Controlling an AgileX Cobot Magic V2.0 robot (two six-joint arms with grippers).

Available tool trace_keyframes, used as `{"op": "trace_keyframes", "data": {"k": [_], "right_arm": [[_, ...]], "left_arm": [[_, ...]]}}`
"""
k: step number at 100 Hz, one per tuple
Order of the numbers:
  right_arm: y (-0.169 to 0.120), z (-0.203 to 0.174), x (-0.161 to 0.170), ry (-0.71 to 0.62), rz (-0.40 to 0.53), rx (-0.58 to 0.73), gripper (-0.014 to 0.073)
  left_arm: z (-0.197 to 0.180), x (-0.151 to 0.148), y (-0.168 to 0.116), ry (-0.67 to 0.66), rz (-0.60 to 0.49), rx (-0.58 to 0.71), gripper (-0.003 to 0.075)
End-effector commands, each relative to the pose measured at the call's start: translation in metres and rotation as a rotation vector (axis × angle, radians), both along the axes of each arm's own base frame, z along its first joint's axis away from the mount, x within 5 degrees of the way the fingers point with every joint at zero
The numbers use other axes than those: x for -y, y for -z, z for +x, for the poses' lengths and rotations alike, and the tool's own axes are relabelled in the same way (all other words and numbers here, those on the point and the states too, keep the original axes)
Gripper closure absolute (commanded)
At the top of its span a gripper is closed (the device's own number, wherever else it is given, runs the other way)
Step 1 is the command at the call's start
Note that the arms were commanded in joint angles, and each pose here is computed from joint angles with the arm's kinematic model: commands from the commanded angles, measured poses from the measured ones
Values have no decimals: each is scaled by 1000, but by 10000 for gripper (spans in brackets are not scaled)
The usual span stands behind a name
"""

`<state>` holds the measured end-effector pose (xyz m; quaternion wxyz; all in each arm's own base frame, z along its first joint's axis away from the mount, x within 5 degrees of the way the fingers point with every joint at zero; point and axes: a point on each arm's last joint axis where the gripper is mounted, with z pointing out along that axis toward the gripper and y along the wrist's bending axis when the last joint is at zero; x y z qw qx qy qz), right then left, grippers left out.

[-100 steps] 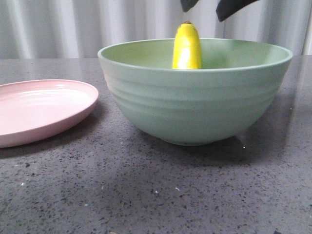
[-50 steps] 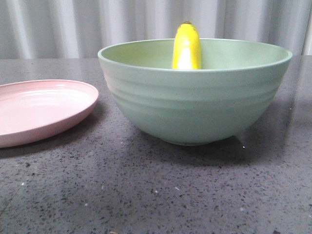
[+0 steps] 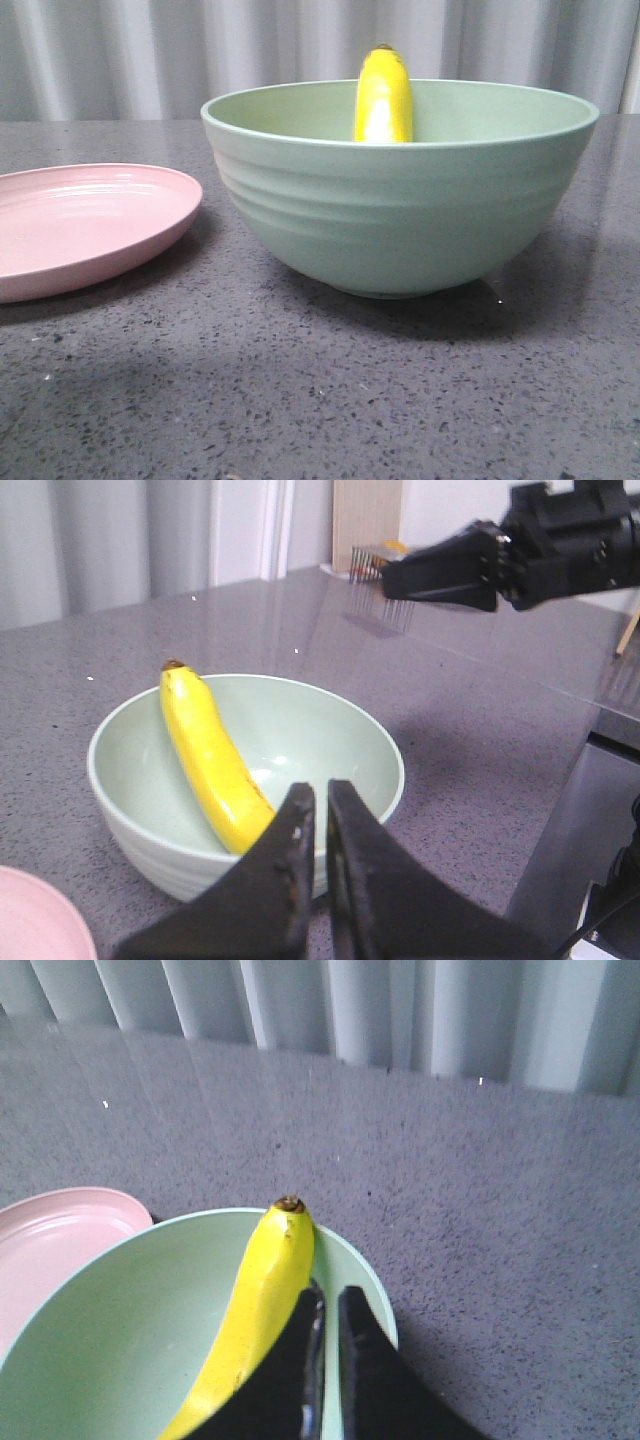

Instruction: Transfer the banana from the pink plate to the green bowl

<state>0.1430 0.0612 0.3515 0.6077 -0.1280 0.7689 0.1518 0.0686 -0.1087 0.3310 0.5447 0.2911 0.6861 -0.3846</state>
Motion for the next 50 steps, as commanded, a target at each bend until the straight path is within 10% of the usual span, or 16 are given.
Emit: {"op": "trace_keyframes", "data": {"k": [1,50], "right_arm": [[-9,-14,7,6,42,202,665],[54,-63,28,6,40,247,665]], "left_arm": [[-6,-12,-6,-17,-129,73,741],[-29,-50,45,-30,-222,132,741]]}}
